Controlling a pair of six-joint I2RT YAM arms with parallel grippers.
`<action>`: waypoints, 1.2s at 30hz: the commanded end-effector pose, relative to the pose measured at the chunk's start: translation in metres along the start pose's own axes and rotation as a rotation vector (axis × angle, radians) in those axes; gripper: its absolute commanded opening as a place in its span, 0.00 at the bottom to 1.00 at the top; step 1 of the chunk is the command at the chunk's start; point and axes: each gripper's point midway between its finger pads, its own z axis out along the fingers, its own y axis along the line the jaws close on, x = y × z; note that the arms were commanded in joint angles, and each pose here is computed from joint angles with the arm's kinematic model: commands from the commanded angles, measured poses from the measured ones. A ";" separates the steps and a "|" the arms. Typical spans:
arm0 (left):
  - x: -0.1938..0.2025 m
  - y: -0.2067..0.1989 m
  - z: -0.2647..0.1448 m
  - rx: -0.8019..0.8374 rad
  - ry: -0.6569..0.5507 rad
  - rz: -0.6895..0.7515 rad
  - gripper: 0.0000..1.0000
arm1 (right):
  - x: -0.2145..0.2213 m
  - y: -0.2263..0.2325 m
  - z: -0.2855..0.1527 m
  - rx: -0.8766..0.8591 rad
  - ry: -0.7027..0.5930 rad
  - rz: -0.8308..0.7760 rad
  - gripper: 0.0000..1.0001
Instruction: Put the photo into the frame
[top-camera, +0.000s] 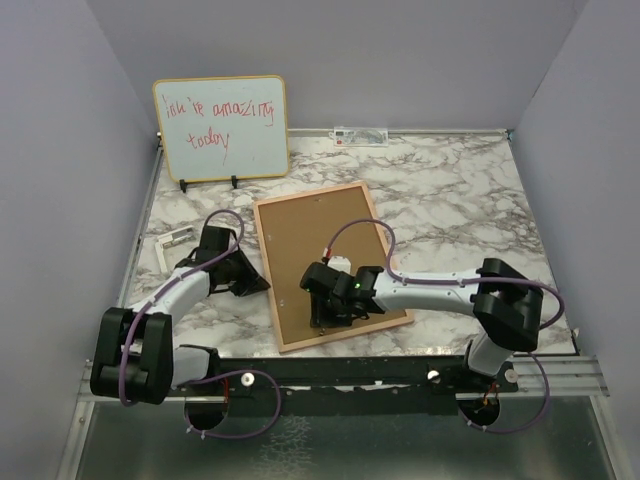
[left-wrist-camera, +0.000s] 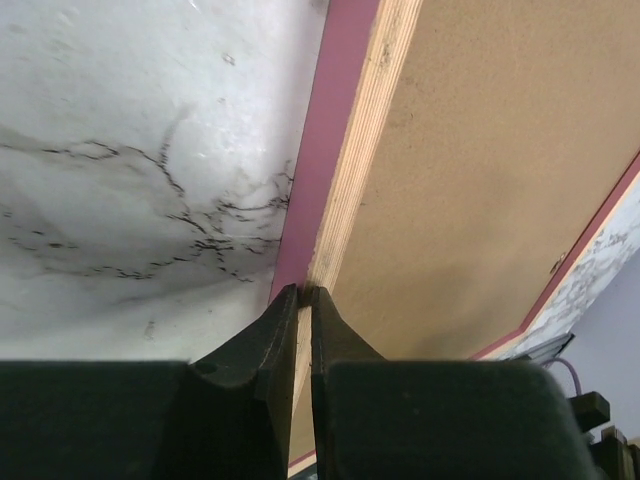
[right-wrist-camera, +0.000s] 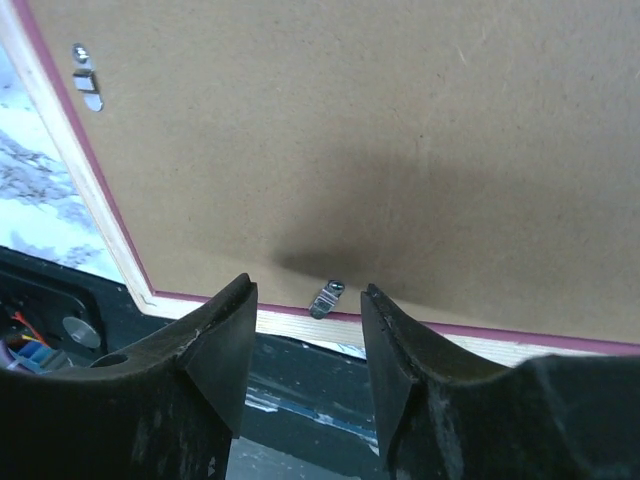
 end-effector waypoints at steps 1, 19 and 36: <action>0.017 -0.005 0.006 0.012 0.057 -0.006 0.10 | 0.017 -0.021 -0.009 0.053 0.067 0.102 0.52; 0.032 0.001 0.015 0.010 0.097 0.047 0.10 | 0.022 0.000 0.000 -0.114 0.067 0.265 0.51; 0.022 -0.005 0.013 0.010 0.061 0.062 0.13 | 0.001 0.022 0.003 -0.251 -0.024 0.424 0.51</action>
